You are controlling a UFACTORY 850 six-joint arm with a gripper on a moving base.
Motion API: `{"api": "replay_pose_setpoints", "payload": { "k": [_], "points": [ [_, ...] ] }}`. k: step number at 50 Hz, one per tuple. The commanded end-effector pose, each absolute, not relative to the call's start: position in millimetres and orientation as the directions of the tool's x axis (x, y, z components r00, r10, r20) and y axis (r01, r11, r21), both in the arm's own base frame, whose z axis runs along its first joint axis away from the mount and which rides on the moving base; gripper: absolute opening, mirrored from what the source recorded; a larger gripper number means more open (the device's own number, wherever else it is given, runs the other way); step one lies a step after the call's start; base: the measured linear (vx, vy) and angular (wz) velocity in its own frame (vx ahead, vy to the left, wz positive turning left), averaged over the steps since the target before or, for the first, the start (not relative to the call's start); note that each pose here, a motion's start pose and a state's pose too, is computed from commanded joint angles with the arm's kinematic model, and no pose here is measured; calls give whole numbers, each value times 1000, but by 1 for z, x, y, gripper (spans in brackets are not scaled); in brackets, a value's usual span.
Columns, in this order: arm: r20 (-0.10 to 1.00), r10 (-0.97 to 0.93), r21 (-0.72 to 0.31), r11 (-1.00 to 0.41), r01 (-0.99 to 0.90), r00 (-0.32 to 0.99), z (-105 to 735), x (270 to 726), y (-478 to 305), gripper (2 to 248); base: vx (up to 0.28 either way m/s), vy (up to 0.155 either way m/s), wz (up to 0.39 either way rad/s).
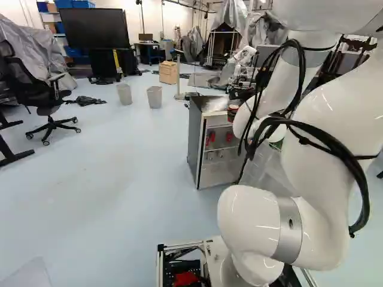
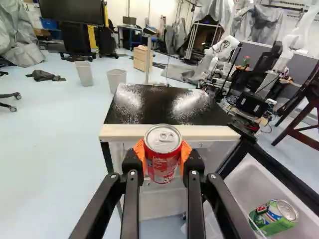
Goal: Grab a drink from the fridge
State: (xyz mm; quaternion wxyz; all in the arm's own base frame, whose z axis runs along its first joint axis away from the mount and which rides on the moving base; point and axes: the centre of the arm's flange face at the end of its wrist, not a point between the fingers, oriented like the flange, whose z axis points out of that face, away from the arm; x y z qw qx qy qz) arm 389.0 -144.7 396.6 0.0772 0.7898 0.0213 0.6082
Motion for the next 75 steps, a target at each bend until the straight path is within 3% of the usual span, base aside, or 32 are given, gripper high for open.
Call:
{"api": "replay_pose_setpoints", "payload": {
  "k": [75],
  "points": [
    [974,74,95,-991,-91,215,398,479,-132,90,0,0,0]
  ]
}}
